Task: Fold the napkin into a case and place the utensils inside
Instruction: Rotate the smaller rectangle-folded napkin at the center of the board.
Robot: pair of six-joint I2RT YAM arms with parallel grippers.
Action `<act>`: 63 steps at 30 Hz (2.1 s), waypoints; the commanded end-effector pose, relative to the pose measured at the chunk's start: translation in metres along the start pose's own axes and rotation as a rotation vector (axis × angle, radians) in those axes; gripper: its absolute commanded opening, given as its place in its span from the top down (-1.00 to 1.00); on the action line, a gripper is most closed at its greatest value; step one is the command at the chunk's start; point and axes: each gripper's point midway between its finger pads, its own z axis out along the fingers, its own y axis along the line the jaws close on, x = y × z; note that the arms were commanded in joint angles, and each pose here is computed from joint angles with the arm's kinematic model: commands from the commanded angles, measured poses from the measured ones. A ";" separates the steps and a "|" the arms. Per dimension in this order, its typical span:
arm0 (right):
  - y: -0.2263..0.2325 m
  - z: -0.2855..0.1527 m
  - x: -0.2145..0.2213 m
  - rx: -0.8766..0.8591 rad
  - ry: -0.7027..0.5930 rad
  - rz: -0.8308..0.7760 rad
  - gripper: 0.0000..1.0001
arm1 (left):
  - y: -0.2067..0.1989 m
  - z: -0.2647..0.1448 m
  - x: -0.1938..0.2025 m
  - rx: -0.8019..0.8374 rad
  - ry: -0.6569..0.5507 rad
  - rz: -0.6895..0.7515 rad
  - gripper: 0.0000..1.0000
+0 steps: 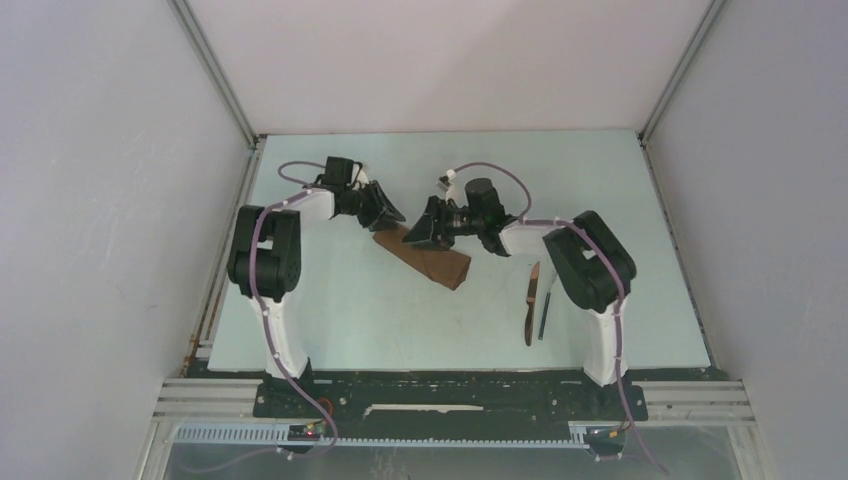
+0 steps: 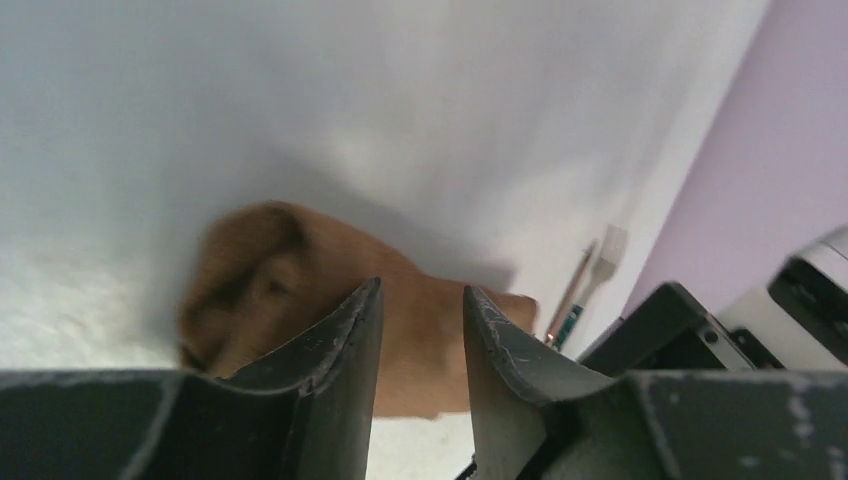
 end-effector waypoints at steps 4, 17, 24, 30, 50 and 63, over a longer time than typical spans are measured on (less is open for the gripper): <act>-0.024 0.038 0.002 -0.025 0.010 0.056 -0.33 | 0.059 0.030 -0.009 -0.109 0.019 -0.106 0.19; 0.004 0.011 0.030 0.056 0.077 -0.024 -0.36 | -0.003 -0.015 -0.017 -0.025 -0.063 0.032 0.15; -0.046 -0.014 0.066 0.138 0.055 0.054 -0.35 | 0.043 0.020 -0.003 -0.112 0.010 -0.042 0.16; -0.062 -0.036 0.070 0.244 0.054 0.022 -0.34 | 0.046 0.010 -0.003 -0.191 -0.001 0.017 0.15; -0.054 -0.016 0.094 0.628 -0.106 0.200 -0.50 | 0.019 0.011 -0.035 -0.268 0.057 0.165 -0.49; -0.121 -0.060 0.041 0.698 -0.190 0.247 -0.61 | 0.039 0.007 0.041 -0.262 0.158 0.053 -0.44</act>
